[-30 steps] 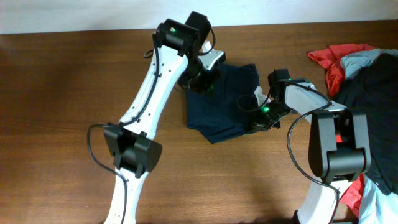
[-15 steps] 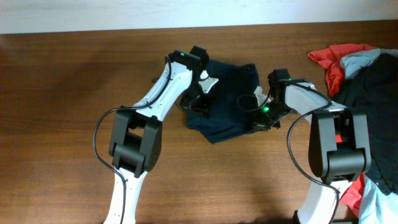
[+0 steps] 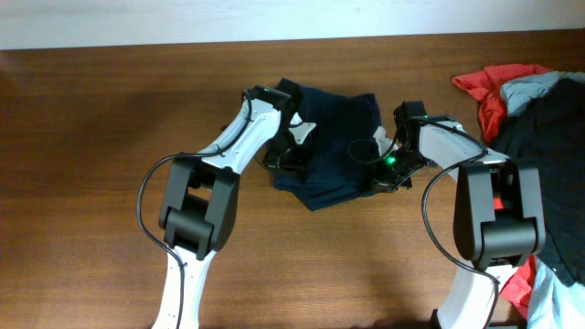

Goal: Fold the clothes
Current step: 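Move the left gripper to the shorts' left edge and grasp it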

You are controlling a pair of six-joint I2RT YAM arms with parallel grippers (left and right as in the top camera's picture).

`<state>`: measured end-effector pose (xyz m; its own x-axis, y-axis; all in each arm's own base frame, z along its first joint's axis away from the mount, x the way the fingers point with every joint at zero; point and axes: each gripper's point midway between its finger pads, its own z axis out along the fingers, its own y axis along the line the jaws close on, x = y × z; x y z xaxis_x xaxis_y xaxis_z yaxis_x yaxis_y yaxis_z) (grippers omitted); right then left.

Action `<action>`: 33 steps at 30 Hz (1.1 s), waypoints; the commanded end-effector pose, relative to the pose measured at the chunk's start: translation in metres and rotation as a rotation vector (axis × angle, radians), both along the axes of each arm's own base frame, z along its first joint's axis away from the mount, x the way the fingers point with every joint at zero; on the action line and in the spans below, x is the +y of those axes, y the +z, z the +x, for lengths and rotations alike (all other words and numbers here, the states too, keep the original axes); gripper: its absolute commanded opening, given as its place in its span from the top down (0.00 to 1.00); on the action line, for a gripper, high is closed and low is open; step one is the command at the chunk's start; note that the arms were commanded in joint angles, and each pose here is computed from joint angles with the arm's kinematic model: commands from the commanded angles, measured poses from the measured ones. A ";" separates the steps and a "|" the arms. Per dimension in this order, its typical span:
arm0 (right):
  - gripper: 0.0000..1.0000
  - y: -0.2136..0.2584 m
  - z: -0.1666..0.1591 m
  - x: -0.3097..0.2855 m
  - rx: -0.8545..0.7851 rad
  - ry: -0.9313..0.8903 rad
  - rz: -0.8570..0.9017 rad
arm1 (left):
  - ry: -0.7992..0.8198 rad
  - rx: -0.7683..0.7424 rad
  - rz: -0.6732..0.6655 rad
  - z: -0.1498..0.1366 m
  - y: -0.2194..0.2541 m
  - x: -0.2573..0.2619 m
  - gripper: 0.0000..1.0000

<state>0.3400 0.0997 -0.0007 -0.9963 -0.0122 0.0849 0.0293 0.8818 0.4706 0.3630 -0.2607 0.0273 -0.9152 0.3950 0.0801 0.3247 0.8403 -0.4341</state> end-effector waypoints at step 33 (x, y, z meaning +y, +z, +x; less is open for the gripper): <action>0.65 0.086 0.061 -0.020 -0.290 -0.032 -0.115 | 0.207 -0.155 0.119 0.092 -0.017 0.052 0.01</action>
